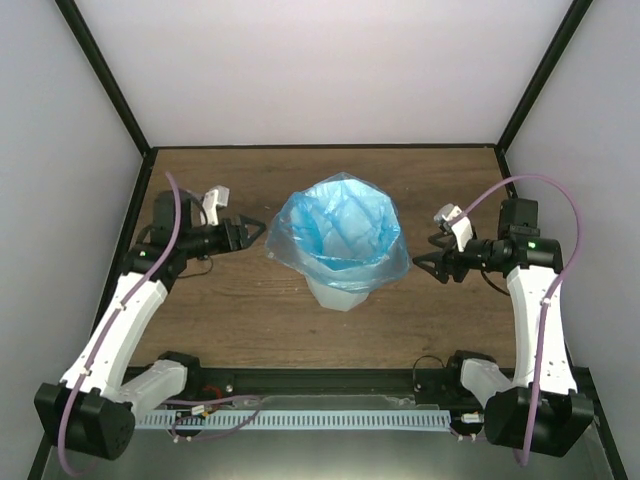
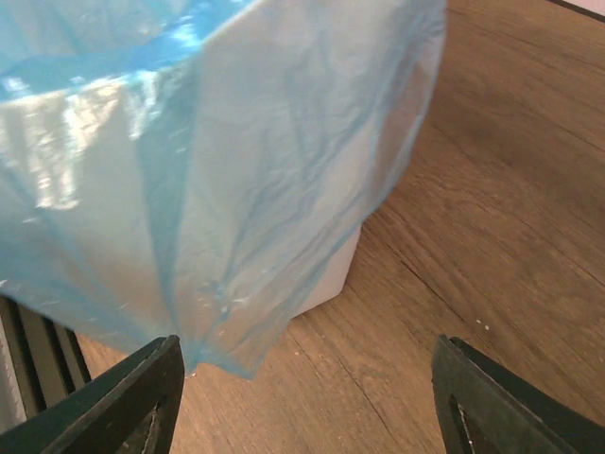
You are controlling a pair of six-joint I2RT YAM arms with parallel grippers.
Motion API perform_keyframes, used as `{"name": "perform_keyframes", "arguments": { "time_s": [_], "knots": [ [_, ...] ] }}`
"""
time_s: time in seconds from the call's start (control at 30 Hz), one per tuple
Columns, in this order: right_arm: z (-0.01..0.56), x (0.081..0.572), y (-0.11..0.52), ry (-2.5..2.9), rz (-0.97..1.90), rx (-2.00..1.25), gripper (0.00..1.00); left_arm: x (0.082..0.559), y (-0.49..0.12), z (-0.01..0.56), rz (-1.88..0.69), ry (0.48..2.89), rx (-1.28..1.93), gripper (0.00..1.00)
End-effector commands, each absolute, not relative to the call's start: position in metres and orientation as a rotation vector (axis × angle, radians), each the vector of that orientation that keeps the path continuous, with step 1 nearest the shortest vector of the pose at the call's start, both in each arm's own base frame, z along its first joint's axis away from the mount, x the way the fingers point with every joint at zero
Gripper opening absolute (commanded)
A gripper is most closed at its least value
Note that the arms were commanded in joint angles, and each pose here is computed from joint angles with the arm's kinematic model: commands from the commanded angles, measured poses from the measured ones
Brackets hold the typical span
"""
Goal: Put the trash bags into the trash bin
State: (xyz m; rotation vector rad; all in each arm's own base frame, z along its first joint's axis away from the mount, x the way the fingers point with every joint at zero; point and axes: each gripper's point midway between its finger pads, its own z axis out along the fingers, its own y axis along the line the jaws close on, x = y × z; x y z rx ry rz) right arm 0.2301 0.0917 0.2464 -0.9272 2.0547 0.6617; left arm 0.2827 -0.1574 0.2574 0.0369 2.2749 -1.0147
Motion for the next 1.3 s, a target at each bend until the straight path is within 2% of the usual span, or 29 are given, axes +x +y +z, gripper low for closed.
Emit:
{"name": "perform_keyframes", "arguments": {
  "time_s": [0.0, 0.1, 0.2, 0.33, 0.47, 0.7, 1.03, 1.17, 1.27],
  "knots": [
    [0.252, 0.211, 0.103, 1.943, 0.689, -1.077, 0.74, 0.271, -0.162, 0.25, -1.082, 2.205, 0.085, 0.74],
    [0.247, 0.209, 0.106, 1.939, 0.708, -1.104, 0.74, 0.249, -0.177, 0.259, -1.183, 2.058, 0.287, 0.7],
    [0.245, 0.208, 0.111, 1.936, 0.719, -1.126, 0.74, 0.238, -0.18, 0.254, -1.097, 2.005, 0.412, 0.67],
    [0.24, 0.209, 0.124, 1.94, 0.735, -1.164, 0.73, 0.231, -0.187, 0.27, -0.946, 1.833, 0.553, 0.69],
    [0.237, 0.22, 0.134, 1.95, 0.739, -1.15, 0.7, 0.232, -0.198, 0.296, -0.945, 1.673, 0.611, 0.69],
    [0.244, 0.248, 0.143, 1.944, 0.78, -1.078, 0.6, 0.235, -0.246, 0.271, -0.968, 1.736, 0.815, 0.56],
    [0.238, 0.308, 0.147, 1.957, 0.824, -1.034, 0.52, 0.286, -0.274, 0.276, -0.956, 1.658, 0.773, 0.35],
    [0.231, 0.313, 0.144, 1.961, 0.78, -1.046, 0.51, 0.294, -0.279, 0.268, -0.948, 1.674, 0.767, 0.24],
    [0.222, 0.31, 0.142, 1.974, 0.768, -1.051, 0.46, 0.293, -0.278, 0.254, -0.935, 1.703, 0.768, 0.21]
  ]
}}
